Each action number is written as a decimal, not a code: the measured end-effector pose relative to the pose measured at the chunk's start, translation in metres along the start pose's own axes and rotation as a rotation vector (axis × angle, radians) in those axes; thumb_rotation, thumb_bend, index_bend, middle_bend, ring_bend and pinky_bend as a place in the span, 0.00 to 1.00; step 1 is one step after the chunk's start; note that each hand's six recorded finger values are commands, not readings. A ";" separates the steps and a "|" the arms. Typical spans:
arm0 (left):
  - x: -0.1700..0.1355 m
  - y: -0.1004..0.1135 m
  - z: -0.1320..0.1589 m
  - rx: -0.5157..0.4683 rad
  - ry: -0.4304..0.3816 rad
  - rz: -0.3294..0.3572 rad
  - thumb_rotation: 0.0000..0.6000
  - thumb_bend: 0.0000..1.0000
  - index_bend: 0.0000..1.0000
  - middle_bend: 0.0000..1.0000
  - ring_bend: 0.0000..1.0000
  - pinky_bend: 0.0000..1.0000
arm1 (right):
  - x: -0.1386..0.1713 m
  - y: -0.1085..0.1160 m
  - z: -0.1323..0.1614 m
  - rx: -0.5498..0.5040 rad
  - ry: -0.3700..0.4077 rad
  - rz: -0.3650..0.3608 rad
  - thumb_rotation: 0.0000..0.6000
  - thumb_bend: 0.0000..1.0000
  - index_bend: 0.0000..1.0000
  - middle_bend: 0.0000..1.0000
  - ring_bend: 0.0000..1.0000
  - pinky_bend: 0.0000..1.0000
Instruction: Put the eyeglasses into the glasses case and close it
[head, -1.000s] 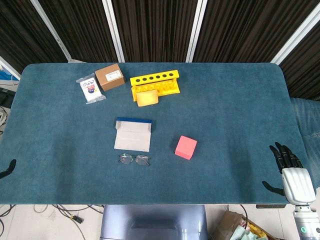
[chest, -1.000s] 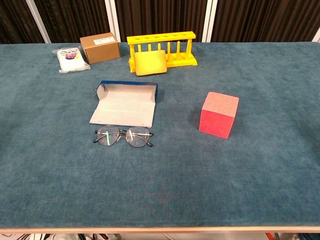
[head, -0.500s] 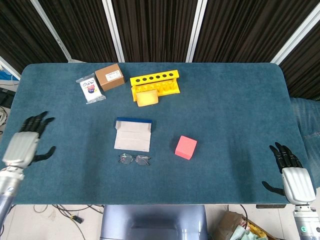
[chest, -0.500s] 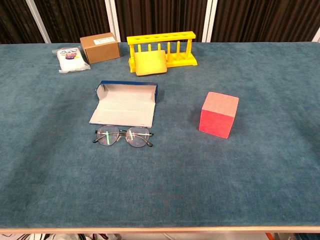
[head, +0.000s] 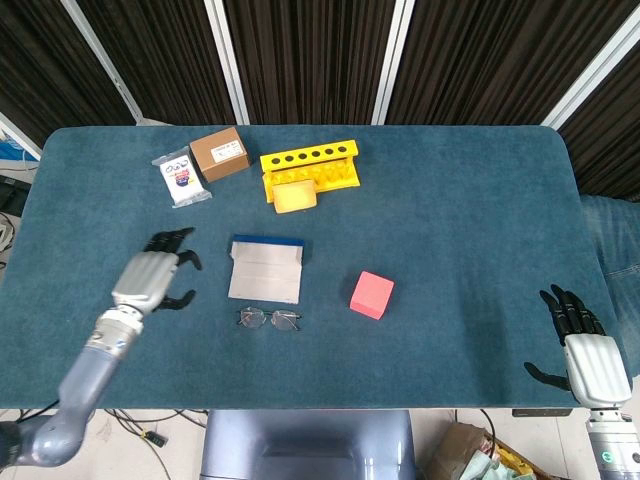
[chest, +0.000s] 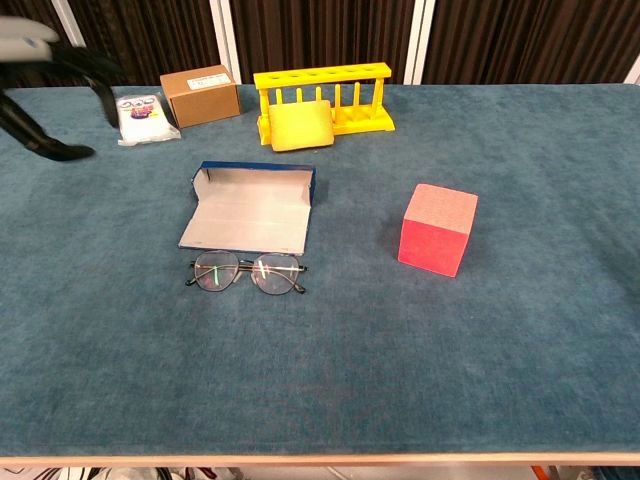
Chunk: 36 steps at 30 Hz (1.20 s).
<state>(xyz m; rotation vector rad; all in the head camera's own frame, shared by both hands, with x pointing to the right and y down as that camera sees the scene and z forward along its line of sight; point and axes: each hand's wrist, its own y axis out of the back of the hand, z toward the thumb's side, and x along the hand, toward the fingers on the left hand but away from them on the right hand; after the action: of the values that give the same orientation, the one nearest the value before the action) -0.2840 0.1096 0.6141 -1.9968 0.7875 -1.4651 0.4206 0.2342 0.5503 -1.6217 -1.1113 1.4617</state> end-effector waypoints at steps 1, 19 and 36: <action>0.004 -0.006 0.007 -0.002 -0.005 -0.012 1.00 0.29 0.43 0.05 0.00 0.00 | 0.000 0.000 0.000 0.000 0.000 0.000 1.00 0.00 0.00 0.00 0.00 0.18; 0.030 -0.054 0.053 0.008 -0.033 -0.070 1.00 0.33 0.44 0.06 0.00 0.00 | -0.001 0.000 -0.002 -0.009 -0.011 0.011 1.00 0.00 0.00 0.00 0.00 0.18; 0.042 -0.093 0.071 0.035 -0.042 -0.118 1.00 0.33 0.45 0.07 0.00 0.00 | -0.002 0.001 -0.004 -0.016 -0.022 0.017 1.00 0.00 0.00 0.00 0.00 0.18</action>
<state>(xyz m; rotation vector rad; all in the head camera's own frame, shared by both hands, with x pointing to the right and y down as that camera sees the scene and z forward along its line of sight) -0.1928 0.1487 0.6891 -2.0715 0.6310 -1.4868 0.4249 0.2321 0.5514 -1.6341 -1.1265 1.4884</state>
